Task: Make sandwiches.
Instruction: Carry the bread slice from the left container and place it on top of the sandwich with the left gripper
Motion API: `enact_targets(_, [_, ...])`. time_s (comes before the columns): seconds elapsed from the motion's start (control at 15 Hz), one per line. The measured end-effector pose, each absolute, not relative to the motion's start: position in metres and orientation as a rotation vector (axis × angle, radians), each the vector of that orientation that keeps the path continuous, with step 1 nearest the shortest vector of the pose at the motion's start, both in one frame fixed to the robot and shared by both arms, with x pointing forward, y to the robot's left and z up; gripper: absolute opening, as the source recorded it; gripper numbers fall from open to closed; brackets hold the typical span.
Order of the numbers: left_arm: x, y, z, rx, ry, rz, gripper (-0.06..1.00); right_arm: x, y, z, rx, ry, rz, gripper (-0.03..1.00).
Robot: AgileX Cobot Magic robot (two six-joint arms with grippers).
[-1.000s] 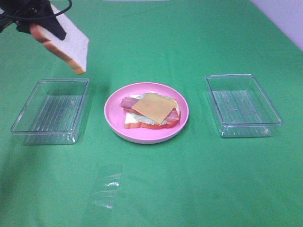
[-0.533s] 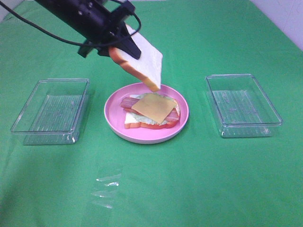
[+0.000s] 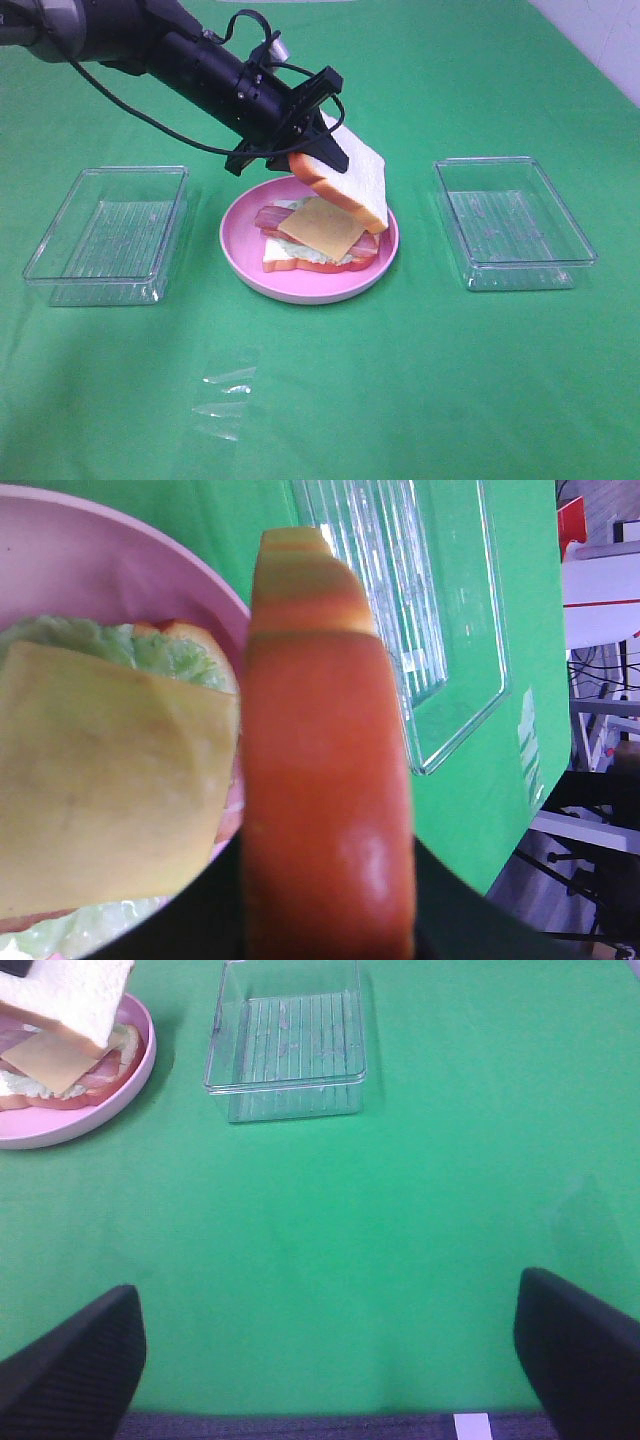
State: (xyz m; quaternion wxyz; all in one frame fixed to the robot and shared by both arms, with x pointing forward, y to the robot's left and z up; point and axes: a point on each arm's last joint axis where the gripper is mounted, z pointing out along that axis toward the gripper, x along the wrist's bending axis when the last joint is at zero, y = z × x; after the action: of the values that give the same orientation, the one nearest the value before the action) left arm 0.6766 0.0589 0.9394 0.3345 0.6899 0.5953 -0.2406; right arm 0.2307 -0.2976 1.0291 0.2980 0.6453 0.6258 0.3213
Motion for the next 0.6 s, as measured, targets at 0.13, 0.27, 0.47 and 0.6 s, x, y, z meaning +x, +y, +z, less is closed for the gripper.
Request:
enact_targets(0.13, [0.677, 0.058, 0.931, 1.807, 1.564, -0.644, 0.19, 0.231, -0.298, 1.029, 1.715, 1.663, 0.854, 0.95])
enact_targets(0.27, [0.677, 0.058, 0.921, 1.815, 1.576, -0.657, 0.19, 0.231, -0.298, 1.029, 1.715, 1.663, 0.854, 0.95])
enact_targets(0.47, [0.677, 0.056, 0.916, 1.820, 1.582, -0.666, 0.19, 0.231, -0.298, 1.029, 1.715, 1.663, 0.854, 0.95])
enact_targets(0.6, [0.677, 0.057, 0.916, 1.822, 1.582, -0.663, 0.19, 0.231, -0.298, 1.029, 1.715, 1.663, 0.854, 0.95])
